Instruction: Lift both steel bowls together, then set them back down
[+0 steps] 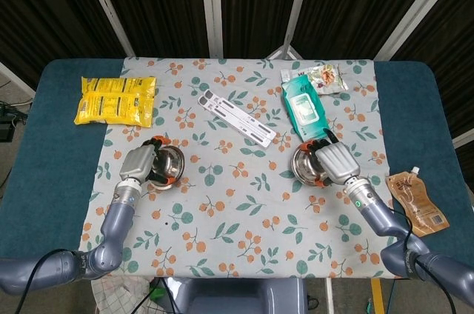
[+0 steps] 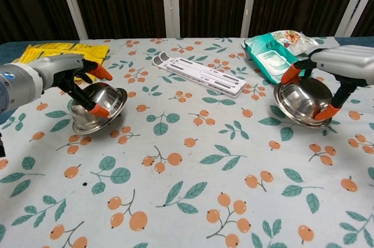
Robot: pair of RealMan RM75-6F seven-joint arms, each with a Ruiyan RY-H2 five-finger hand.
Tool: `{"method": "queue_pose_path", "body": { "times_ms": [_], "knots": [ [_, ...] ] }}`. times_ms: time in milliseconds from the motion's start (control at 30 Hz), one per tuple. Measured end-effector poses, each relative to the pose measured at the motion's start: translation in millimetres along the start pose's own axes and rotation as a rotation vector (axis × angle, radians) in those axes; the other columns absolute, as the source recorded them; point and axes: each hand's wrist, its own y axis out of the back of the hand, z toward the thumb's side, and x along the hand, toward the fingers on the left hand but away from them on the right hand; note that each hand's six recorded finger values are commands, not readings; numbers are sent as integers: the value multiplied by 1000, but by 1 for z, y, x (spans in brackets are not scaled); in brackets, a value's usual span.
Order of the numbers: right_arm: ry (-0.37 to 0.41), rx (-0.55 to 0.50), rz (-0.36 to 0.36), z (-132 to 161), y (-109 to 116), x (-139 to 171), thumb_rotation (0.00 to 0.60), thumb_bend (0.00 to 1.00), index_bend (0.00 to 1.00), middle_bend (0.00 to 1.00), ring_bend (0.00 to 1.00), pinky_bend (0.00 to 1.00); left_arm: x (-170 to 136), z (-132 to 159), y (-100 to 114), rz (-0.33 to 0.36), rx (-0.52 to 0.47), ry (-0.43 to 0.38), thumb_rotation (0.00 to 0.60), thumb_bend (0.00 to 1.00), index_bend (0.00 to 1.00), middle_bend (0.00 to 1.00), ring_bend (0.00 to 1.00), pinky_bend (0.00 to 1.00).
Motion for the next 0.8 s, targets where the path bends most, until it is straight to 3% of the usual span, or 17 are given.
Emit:
{"method": "queue_pose_path", "body": {
  "times_ms": [67,300,467,800],
  "knots": [
    [-7,11,20,-1,-3,0,600,100,288,236,264,0,0,3,-3,-9,-3,-14,600,0,122,7,5,187],
    [-24,3,62,5,-9,0,600,99,196,75,150,0,-4,9,-8,-58,-12,-41,600,0,55,0,0,126],
    [-37,-1,73,12,-11,-1,600,66,147,35,125,0,-8,14,-7,-81,6,-69,600,0,46,0,0,123],
    [-95,-62,49,7,3,-2,600,47,108,14,101,0,-17,21,19,-23,-34,-119,600,0,51,0,0,121]
  ]
}}
